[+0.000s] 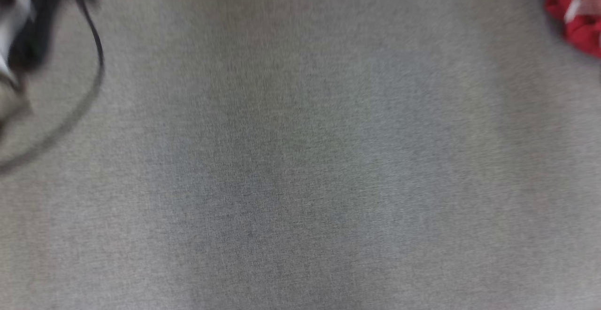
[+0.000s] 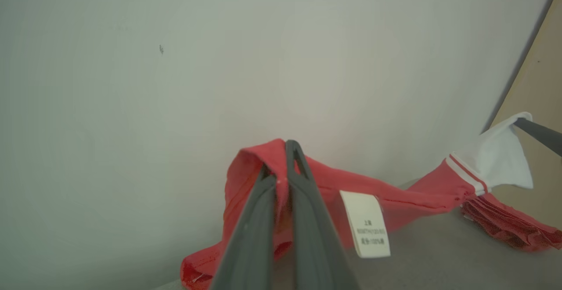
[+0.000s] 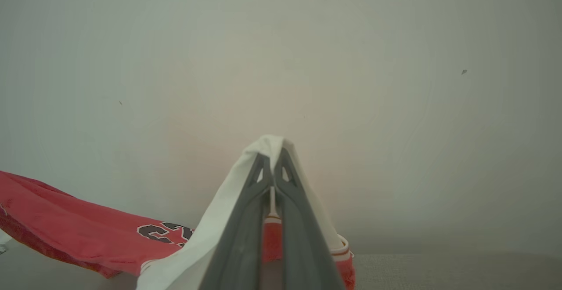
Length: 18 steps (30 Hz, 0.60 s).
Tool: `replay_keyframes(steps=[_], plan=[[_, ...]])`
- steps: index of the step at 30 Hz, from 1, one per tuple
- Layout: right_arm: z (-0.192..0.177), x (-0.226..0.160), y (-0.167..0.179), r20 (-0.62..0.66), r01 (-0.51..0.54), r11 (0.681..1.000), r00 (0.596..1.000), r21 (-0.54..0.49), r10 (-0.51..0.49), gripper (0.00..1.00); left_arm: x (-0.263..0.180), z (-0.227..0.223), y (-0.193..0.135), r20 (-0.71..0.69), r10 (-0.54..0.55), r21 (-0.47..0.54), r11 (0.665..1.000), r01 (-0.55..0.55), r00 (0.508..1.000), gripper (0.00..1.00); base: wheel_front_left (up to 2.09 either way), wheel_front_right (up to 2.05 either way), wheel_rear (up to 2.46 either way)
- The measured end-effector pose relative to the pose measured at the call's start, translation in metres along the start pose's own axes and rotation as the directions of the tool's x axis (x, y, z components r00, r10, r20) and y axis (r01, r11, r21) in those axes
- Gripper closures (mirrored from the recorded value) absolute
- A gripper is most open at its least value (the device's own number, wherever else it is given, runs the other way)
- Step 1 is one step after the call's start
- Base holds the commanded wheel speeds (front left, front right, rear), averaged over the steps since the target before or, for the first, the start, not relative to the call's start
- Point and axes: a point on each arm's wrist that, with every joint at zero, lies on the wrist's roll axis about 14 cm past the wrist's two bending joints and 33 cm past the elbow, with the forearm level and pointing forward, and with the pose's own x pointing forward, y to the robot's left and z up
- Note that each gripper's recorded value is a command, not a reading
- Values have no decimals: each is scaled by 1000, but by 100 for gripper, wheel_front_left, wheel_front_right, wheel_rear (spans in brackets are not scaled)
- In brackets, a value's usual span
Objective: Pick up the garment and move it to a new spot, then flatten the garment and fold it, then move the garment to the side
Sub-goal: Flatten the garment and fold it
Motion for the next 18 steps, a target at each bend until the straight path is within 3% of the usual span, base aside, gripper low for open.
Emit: replay_keyframes(steps=[9,18], plan=[[-41,-102,4,-120,49,995,992,83,-39,100,-68,-33,-28,-77,47,-85,995,-54,996,100,0,0,0],[-73,-192,23,-236,157,969,965,190,-110,100,-133,-74,-53,-199,64,-129,987,-91,978,100,0,0,0]])
